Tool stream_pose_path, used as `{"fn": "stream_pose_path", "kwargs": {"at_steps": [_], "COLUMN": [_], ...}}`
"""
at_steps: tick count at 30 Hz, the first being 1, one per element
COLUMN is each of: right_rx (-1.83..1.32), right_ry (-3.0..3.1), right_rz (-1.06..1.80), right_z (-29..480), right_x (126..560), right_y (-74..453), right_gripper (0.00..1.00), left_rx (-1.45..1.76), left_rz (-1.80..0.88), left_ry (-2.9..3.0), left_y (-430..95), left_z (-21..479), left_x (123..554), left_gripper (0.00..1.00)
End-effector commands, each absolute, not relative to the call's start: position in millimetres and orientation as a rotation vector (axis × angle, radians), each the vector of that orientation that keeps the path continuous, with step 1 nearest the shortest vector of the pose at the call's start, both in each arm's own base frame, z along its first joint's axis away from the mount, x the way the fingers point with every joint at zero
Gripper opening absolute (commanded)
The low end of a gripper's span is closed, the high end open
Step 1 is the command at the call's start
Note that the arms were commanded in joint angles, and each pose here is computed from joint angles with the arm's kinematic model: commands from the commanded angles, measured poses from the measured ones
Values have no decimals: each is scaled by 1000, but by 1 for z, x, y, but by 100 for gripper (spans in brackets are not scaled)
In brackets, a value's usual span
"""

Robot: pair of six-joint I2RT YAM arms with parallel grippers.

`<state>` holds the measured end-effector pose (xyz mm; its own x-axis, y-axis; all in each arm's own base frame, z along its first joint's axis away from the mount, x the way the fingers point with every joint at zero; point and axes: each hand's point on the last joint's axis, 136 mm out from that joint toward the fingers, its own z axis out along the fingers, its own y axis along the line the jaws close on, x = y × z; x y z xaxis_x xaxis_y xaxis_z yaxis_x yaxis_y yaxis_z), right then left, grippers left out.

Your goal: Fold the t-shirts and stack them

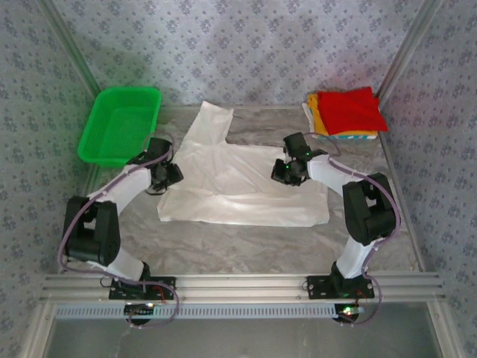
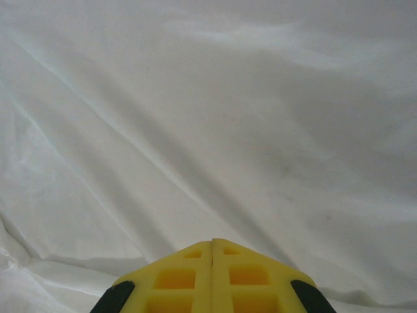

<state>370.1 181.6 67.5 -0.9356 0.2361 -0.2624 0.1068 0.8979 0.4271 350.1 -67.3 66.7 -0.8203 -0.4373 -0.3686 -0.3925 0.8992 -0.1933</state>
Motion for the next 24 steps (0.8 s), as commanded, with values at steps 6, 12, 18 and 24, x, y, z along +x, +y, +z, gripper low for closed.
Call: {"fn": "stream_pose_path", "kwargs": {"at_steps": [6, 12, 18, 24], "right_rx": [242, 249, 233, 226], "right_ry": [2784, 2771, 2776, 2774], "right_rz": [611, 648, 647, 652], "right_z": [62, 66, 68, 70], "right_x": [363, 363, 359, 358], "right_y": [179, 178, 178, 180], "right_gripper": [0, 0, 0, 0], "left_rx": [-657, -641, -632, -612], "left_rz": [-94, -39, -29, -20], "left_ry": [2623, 2631, 2603, 2576], "left_y": [-59, -53, -52, -51], "left_z": [51, 39, 41, 55], "left_x": [361, 368, 375, 380], "left_gripper": [51, 46, 14, 0]}}
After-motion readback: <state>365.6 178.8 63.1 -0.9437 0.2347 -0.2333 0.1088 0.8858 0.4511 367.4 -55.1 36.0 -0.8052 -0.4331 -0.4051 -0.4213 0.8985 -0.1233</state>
